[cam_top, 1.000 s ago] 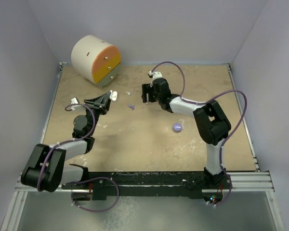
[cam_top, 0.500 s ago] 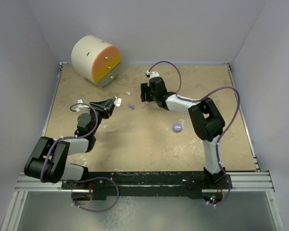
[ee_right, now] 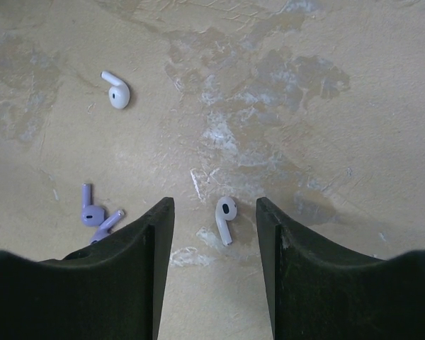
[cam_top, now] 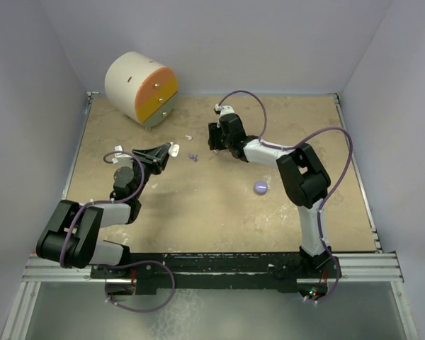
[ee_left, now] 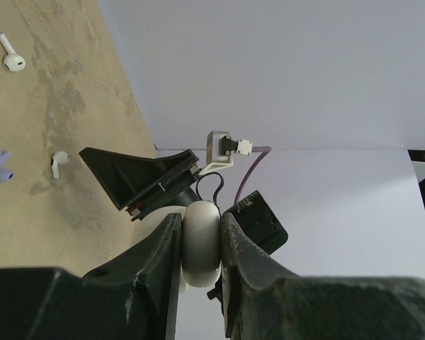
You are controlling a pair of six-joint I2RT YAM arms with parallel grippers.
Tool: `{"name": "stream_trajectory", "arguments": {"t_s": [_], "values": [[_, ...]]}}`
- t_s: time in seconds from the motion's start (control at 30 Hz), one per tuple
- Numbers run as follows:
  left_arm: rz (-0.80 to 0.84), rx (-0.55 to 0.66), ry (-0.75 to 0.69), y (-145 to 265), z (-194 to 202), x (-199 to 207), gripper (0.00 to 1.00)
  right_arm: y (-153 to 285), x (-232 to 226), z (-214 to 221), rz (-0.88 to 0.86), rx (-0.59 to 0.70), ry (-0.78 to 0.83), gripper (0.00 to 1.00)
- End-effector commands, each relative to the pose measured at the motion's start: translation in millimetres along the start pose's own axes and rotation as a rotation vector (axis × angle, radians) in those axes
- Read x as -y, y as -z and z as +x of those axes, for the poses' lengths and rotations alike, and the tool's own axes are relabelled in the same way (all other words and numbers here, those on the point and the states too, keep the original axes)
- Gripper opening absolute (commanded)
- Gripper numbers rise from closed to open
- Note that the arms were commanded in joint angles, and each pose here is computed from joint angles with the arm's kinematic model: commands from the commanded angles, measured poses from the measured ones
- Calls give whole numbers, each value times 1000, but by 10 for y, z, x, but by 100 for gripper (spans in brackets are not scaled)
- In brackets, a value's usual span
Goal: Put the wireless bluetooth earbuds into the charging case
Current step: Pick up the earbud from the center of the board.
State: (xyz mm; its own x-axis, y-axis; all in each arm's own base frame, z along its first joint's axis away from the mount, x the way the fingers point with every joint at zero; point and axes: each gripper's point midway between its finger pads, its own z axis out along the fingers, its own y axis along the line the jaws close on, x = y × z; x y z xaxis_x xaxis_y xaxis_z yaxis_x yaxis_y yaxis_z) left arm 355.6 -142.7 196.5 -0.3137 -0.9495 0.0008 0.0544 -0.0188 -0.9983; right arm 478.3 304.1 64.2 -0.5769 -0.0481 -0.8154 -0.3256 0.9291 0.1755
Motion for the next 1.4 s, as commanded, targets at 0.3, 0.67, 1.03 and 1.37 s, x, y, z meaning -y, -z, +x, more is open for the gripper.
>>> {"name": "stream_trajectory", "arguments": {"t_s": [0.3,0.67,1.03,1.37], "values": [[46,-11,-19,-19,13,66,0,44,-48,131,-32,-12,6,53],[37,-9,-23,-14,12,35,0,-18,-57,169,-39,-23,9,50],[33,-9,-20,-20,9,5,0,-37,40,223,9,-33,16,49],[28,-5,-19,-18,2,-30,0,-72,35,228,10,-28,26,48]]}}
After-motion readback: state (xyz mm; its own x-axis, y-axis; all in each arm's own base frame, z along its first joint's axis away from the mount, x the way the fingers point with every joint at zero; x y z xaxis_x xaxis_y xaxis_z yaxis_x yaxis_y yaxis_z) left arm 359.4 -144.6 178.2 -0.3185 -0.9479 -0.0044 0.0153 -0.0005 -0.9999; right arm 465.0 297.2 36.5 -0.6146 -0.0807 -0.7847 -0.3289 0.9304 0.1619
